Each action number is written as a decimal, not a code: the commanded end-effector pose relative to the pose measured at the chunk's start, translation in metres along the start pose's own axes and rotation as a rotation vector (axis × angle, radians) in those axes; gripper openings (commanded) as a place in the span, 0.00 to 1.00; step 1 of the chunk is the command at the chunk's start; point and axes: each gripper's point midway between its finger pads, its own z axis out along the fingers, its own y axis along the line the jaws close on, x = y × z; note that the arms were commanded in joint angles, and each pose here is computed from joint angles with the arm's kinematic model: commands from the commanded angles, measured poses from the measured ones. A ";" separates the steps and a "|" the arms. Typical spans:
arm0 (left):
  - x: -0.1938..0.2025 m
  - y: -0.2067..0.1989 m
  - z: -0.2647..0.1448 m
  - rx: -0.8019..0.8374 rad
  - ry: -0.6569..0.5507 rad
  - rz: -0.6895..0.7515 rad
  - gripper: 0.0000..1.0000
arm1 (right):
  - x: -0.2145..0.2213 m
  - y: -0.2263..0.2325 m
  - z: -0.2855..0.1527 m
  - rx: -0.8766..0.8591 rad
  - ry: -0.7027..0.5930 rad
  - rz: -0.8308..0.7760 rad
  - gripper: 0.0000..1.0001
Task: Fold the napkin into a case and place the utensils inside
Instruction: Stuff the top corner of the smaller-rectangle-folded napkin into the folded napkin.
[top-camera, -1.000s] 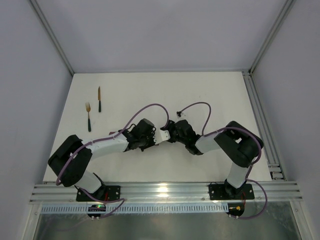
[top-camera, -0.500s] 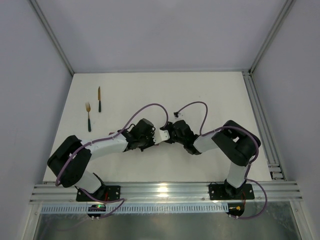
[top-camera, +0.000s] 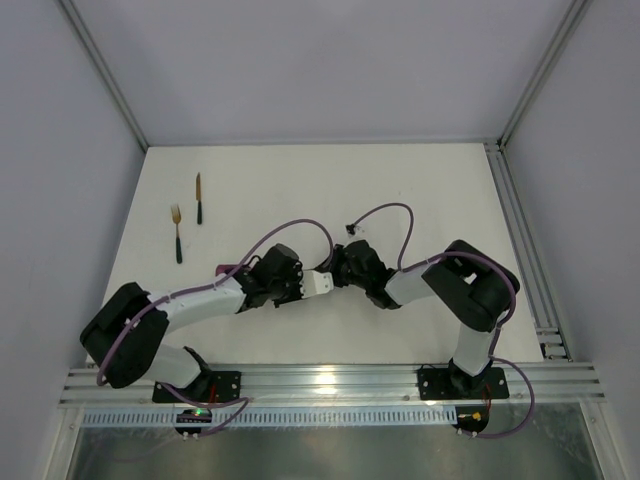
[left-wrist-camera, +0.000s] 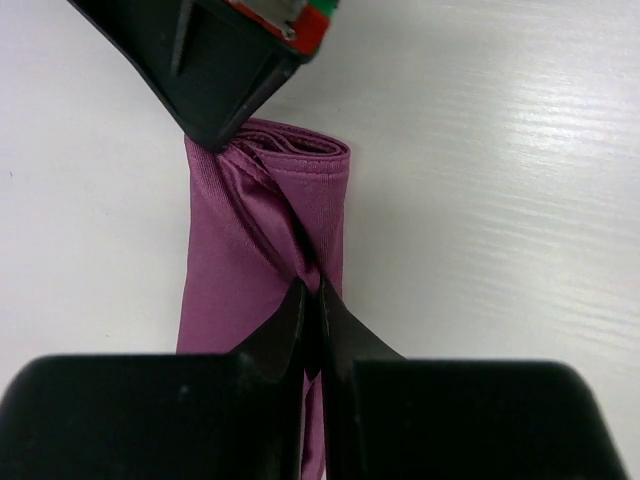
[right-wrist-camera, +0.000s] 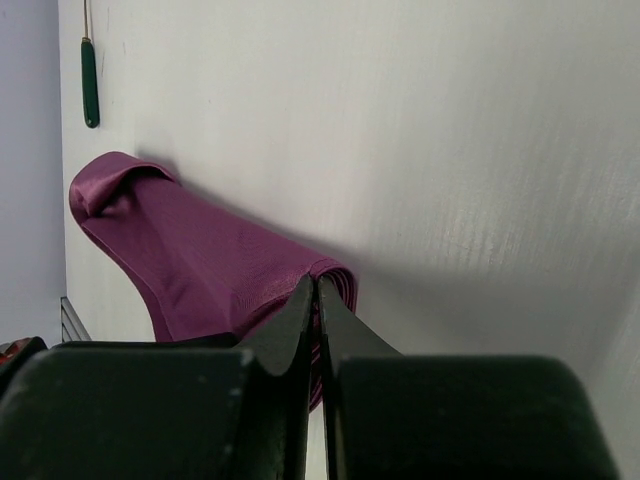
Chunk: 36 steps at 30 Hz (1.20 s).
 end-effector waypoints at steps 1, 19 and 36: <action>0.008 -0.013 -0.010 0.053 -0.005 0.075 0.00 | -0.030 0.001 0.001 0.014 -0.106 -0.012 0.04; 0.007 -0.015 0.001 0.096 0.016 0.101 0.00 | -0.037 0.025 -0.025 -0.019 -0.067 -0.075 0.37; -0.006 0.000 -0.011 -0.017 -0.067 0.070 0.01 | 0.010 0.061 -0.019 -0.162 0.058 0.088 0.24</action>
